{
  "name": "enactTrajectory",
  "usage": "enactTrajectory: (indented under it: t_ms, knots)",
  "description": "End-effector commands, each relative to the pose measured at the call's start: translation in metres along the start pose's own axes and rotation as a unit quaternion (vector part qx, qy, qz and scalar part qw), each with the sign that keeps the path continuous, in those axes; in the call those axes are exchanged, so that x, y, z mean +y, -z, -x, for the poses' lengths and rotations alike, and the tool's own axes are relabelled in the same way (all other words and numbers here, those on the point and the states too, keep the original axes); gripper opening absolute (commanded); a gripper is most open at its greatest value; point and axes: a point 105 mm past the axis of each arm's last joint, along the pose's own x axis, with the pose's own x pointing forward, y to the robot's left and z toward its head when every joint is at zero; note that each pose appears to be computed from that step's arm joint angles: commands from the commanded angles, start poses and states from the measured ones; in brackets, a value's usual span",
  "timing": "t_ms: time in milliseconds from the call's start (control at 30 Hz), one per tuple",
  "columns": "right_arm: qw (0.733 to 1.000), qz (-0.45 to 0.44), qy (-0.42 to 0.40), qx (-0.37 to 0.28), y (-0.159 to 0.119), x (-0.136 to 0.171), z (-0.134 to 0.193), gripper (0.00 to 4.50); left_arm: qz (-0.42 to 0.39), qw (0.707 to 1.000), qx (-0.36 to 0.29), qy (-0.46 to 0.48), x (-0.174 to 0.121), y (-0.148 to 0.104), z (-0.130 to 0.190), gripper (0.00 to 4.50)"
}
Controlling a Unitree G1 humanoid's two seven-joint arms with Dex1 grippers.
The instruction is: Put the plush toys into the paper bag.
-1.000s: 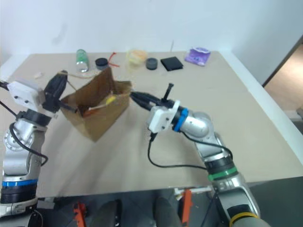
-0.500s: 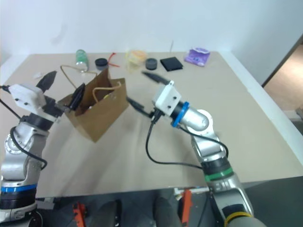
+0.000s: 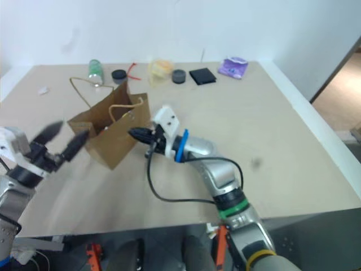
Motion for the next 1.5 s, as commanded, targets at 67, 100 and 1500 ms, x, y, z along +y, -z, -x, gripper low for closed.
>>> enactTrajectory:
  t_ms: [67, 100, 1500]
  knots:
    - [1.000, 0.015, -0.011, -0.003, -0.003, 0.003, -0.022, 0.02, -0.038, 0.999, 0.008, 0.029, -0.003, -0.006, 0.001, 4.50]
    - [1.000, 0.016, -0.015, 0.002, -0.001, 0.004, -0.027, 0.02, -0.048, 0.999, 0.006, 0.019, 0.001, -0.006, 0.000, 4.50]
    - [0.998, 0.042, 0.022, -0.031, -0.014, -0.005, -0.061, 0.02, -0.081, 0.996, -0.011, -0.045, 0.042, -0.015, -0.001, 4.50]
